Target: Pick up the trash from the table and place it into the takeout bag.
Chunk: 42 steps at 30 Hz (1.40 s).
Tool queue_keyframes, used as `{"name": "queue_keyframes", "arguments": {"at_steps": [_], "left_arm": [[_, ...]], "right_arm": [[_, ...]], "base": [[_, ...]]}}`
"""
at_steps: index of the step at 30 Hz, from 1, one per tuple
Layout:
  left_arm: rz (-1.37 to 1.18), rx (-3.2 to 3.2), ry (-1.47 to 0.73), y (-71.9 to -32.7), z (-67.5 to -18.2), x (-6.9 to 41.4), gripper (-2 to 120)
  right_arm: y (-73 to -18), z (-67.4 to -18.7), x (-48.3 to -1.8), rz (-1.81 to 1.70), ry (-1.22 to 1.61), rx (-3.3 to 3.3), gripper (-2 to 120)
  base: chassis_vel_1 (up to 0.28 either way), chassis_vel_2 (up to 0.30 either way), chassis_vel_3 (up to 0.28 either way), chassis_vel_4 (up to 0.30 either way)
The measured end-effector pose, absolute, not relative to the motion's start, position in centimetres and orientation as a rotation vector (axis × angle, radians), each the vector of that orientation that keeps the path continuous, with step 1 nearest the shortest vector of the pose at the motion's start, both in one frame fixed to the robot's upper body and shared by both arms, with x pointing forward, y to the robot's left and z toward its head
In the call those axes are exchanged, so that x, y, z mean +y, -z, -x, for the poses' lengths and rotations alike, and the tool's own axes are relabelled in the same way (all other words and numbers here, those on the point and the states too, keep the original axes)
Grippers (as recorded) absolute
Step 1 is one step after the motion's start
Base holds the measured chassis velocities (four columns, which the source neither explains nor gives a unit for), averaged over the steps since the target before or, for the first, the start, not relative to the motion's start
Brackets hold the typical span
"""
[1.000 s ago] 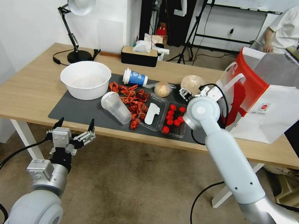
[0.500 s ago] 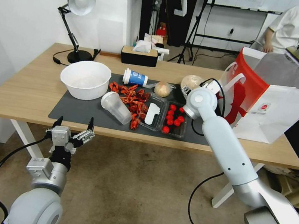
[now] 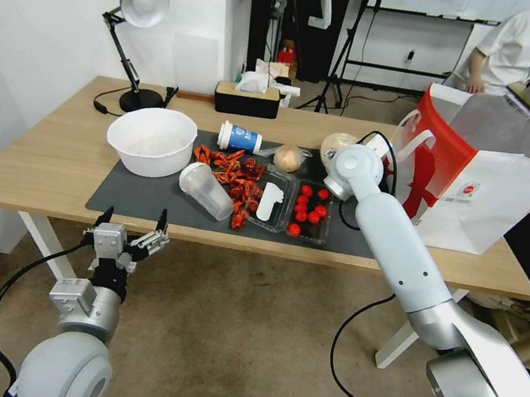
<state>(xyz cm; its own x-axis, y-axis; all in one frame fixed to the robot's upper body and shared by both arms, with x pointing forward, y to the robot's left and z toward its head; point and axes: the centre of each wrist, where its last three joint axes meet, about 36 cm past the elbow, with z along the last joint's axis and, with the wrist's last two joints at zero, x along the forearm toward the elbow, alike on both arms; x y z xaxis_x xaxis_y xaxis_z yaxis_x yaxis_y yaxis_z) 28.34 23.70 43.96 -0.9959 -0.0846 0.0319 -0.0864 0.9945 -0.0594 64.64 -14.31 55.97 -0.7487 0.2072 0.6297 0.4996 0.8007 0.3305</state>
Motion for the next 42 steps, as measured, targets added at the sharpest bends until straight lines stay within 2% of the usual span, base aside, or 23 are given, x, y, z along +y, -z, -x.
{"name": "queue_keyframes", "arguments": {"at_steps": [20,21,24,26,30,32,33,35,36,37,38,40,42], "left_arm": [[-0.127,-3.109,-0.096,-44.0,-28.5,23.8,100],[-0.127,-3.109,-0.098,-44.0,-28.5,23.7,100],[-0.127,-3.109,-0.1,-44.0,-28.5,23.7,100],[-0.128,-3.109,-0.101,-44.1,-28.4,23.7,100],[-0.127,-3.112,-0.1,-44.2,-28.3,23.7,100],[-0.127,-3.114,-0.099,-44.3,-28.3,23.7,100],[-0.127,-3.114,-0.099,-44.3,-28.3,23.7,100],[-0.129,-3.113,-0.099,-44.3,-28.3,23.7,100],[-0.129,-3.113,-0.099,-44.3,-28.3,23.7,100],[-0.129,-3.112,-0.1,-44.3,-28.3,23.7,100],[-0.129,-3.112,-0.1,-44.3,-28.3,23.7,100],[-0.128,-3.111,-0.102,-44.2,-28.2,23.5,100],[-0.128,-3.111,-0.102,-44.2,-28.2,23.5,100]], "right_arm": [[-54.8,-66.2,-15.2,0.535,0.66,-2.363,100],[-54.7,-66.2,-15.2,0.534,0.661,-2.36,95],[-54.6,-66.3,-15.2,0.533,0.659,-2.356,90],[-54.3,-66.4,-15.2,0.537,0.66,-2.348,78],[-54.1,-66.3,-15.2,0.538,0.662,-2.345,69],[-54.0,-66.1,-15.3,0.537,0.665,-2.344,55],[-54.0,-66.1,-15.3,0.537,0.665,-2.344,55],[-54.0,-65.9,-15.4,0.537,0.665,-2.346,46],[-54.0,-65.9,-15.4,0.537,0.665,-2.346,46],[-54.0,-65.8,-15.5,0.538,0.665,-2.347,39],[-54.0,-65.8,-15.5,0.538,0.665,-2.347,39],[-54.0,-65.7,-15.8,0.544,0.664,-2.349,29],[-54.0,-65.6,-16.0,0.552,0.663,-2.349,25]], "base": [[0.0,0.0,0.0,0.0],[0.0,0.0,0.0,0.0],[0.0,0.0,0.0,0.0],[0.0,0.0,0.0,0.0],[0.0,0.0,0.0,0.0],[0.0,0.0,0.0,0.0],[0.0,0.0,0.0,0.0],[0.0,0.0,0.0,0.0],[0.0,0.0,0.0,0.0],[0.0,0.0,0.0,0.0],[0.0,0.0,0.0,0.0],[0.0,0.0,0.0,0.0],[0.0,0.0,0.0,0.0]]}}
